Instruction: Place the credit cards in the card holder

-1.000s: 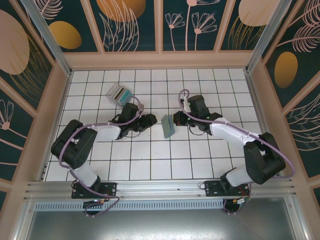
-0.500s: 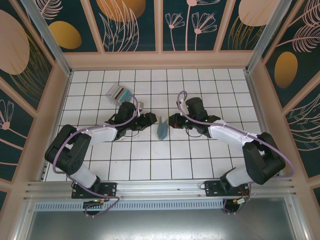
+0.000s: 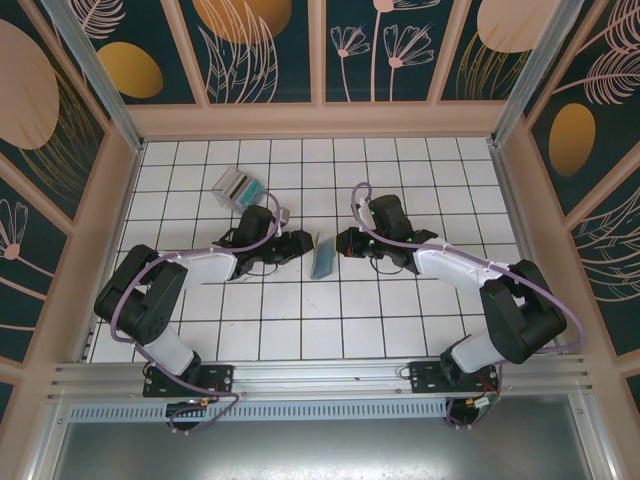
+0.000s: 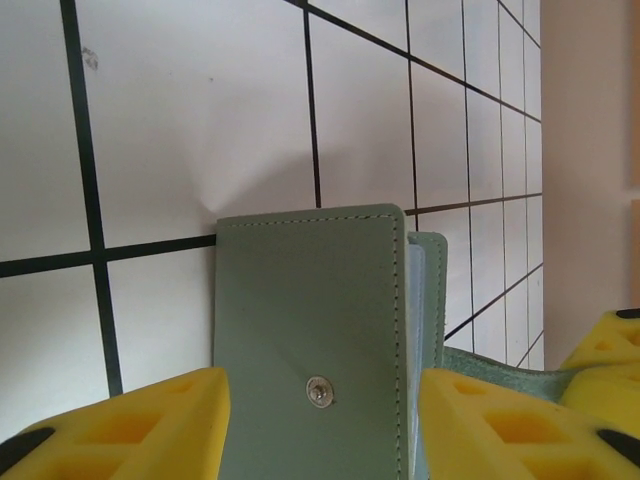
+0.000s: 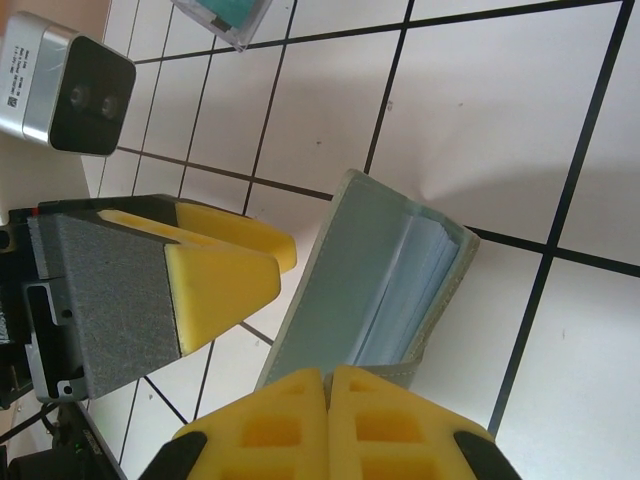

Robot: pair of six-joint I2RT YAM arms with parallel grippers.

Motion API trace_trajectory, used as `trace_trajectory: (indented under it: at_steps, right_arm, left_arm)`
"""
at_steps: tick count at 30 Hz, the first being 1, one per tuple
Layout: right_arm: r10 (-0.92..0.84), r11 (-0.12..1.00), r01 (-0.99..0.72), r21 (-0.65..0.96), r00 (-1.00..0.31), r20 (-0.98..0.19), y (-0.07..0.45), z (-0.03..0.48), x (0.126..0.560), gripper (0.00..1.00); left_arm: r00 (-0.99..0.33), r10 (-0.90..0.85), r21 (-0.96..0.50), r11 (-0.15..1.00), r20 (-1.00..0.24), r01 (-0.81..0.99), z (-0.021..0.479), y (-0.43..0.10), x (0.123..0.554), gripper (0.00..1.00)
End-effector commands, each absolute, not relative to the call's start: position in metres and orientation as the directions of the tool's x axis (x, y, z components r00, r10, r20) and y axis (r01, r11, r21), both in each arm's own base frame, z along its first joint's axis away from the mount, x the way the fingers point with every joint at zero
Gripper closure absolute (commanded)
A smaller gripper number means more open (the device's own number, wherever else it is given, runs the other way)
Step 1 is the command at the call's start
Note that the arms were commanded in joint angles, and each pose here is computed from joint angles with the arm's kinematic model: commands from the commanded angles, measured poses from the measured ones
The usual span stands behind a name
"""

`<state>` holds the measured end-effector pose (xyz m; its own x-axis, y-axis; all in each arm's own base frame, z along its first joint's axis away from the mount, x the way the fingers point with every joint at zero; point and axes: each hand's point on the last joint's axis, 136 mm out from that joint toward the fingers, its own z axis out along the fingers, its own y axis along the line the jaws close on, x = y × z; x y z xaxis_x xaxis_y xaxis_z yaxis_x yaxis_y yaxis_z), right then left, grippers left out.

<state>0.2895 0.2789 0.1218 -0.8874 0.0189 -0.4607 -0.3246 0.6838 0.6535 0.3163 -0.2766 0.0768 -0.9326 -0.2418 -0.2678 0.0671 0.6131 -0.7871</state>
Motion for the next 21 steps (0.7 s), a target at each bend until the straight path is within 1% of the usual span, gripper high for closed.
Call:
trace_trajectory:
  at_steps: [1, 5, 8, 11, 13, 18, 21]
  right_arm:
    - [0.004, 0.662, -0.372, 0.651, -0.867, -0.499, 0.288, 0.139, 0.295, 1.00]
    - [0.001, 0.660, -0.376, 0.651, -0.865, -0.501, 0.290, 0.143, 0.297, 1.00]
    - [0.000, 0.651, -0.384, 0.655, -0.863, -0.505, 0.292, 0.146, 0.296, 1.00]
    - [0.005, 0.659, -0.377, 0.651, -0.863, -0.505, 0.292, 0.144, 0.299, 1.00]
    - [0.003, 0.677, -0.366, 0.638, -0.866, -0.499, 0.290, 0.138, 0.300, 1.00]
    - [0.010, 0.754, -0.303, 0.583, -0.882, -0.472, 0.273, 0.112, 0.303, 1.00]
    - [0.003, 0.819, -0.264, 0.510, -0.886, -0.463, 0.258, 0.094, 0.306, 1.00]
  left_arm:
    - [-0.931, -0.213, -0.788, 0.605, -0.297, 0.113, 0.085, -0.281, 0.321, 0.44]
    - [-0.931, -0.205, -0.794, 0.595, -0.303, 0.127, 0.090, -0.281, 0.316, 0.42]
    - [-0.937, -0.181, -0.740, 0.664, -0.298, 0.107, 0.073, -0.273, 0.317, 0.45]
    - [-0.941, -0.183, -0.700, 0.710, -0.285, 0.074, 0.057, -0.265, 0.316, 0.52]
    - [-0.937, -0.197, -0.678, 0.733, -0.289, 0.055, 0.047, -0.259, 0.317, 0.61]
    - [-0.933, -0.201, -0.652, 0.757, -0.299, 0.045, 0.037, -0.253, 0.317, 0.72]
    - [-0.935, -0.199, -0.660, 0.750, -0.294, 0.047, 0.035, -0.254, 0.316, 0.79]
